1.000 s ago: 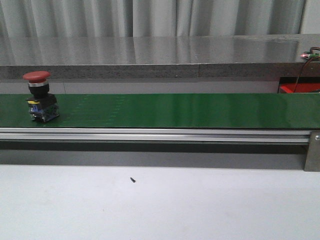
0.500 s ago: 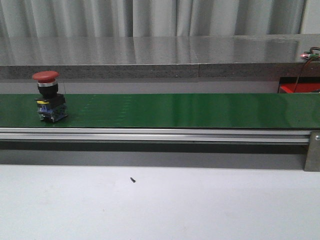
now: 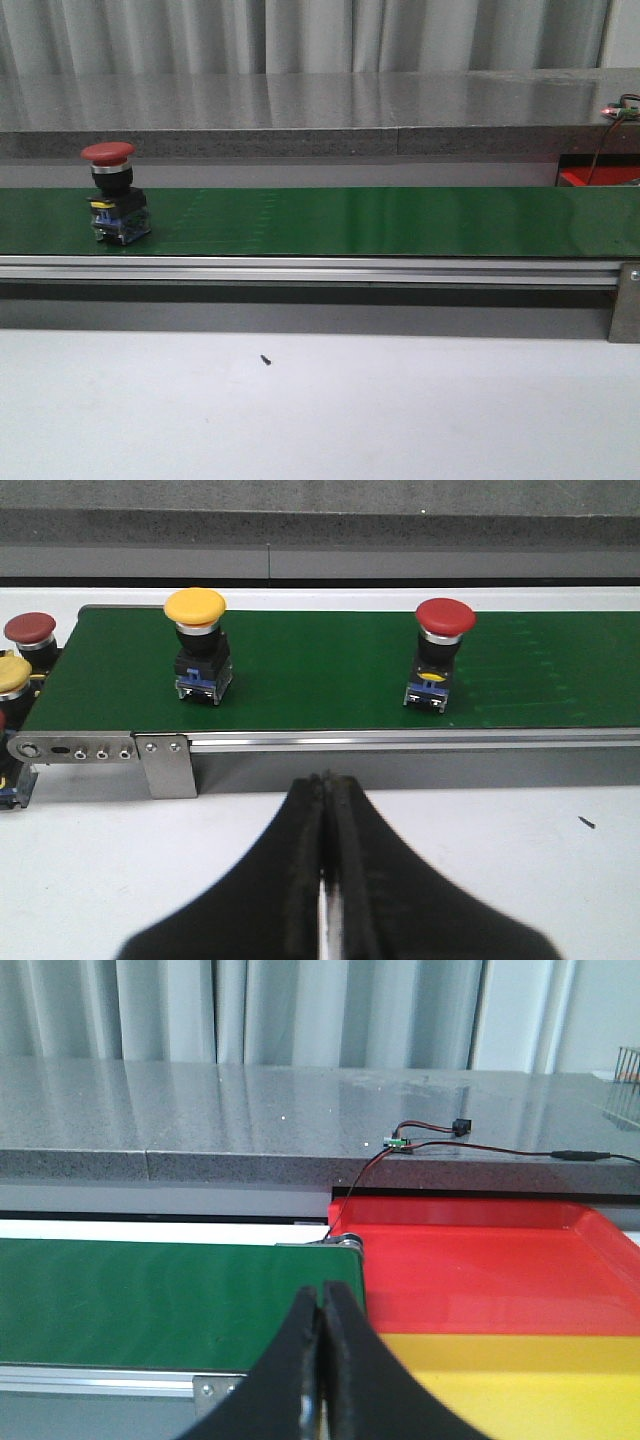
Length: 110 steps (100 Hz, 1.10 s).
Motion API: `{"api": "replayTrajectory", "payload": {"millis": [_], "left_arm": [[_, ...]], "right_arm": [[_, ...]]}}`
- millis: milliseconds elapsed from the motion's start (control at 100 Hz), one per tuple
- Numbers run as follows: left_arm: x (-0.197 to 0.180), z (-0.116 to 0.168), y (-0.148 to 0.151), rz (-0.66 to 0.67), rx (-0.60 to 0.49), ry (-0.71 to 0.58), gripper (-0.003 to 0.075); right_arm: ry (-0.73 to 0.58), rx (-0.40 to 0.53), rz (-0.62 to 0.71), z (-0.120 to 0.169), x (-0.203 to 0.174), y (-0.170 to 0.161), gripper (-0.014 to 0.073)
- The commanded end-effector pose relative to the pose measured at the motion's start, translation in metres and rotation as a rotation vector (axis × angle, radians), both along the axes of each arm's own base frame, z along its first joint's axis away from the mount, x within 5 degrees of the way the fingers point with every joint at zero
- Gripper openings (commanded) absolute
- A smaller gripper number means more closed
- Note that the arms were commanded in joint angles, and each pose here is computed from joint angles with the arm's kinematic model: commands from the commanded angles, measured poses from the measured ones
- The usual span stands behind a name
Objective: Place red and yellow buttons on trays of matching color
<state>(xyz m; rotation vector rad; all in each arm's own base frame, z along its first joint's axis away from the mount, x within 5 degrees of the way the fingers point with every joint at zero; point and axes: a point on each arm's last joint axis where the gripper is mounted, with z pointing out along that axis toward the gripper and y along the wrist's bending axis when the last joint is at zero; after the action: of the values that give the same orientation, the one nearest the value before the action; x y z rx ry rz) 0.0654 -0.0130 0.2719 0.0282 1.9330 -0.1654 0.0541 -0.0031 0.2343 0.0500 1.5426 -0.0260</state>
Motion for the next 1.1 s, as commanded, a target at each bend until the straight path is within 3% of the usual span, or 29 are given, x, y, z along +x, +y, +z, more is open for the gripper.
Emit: {"api": "replayTrajectory", "payload": {"millis": [0,570,1090], "left_arm": [[0.002,0.014,0.0,0.011,-0.027,-0.082,-0.002],[0.002,0.014,0.0,0.011,-0.027,-0.082,-0.002],[0.002,0.014,0.0,0.011,-0.027,-0.082,-0.002]], "right_arm": [[-0.06,-0.01,0.003,0.024,0.002,0.0,-0.0122],[0.33,0.023,-0.015,0.068,0.062,-0.004,-0.0122],[0.561,0.03,0.008,0.1,0.113,0.0,-0.0122]]}}
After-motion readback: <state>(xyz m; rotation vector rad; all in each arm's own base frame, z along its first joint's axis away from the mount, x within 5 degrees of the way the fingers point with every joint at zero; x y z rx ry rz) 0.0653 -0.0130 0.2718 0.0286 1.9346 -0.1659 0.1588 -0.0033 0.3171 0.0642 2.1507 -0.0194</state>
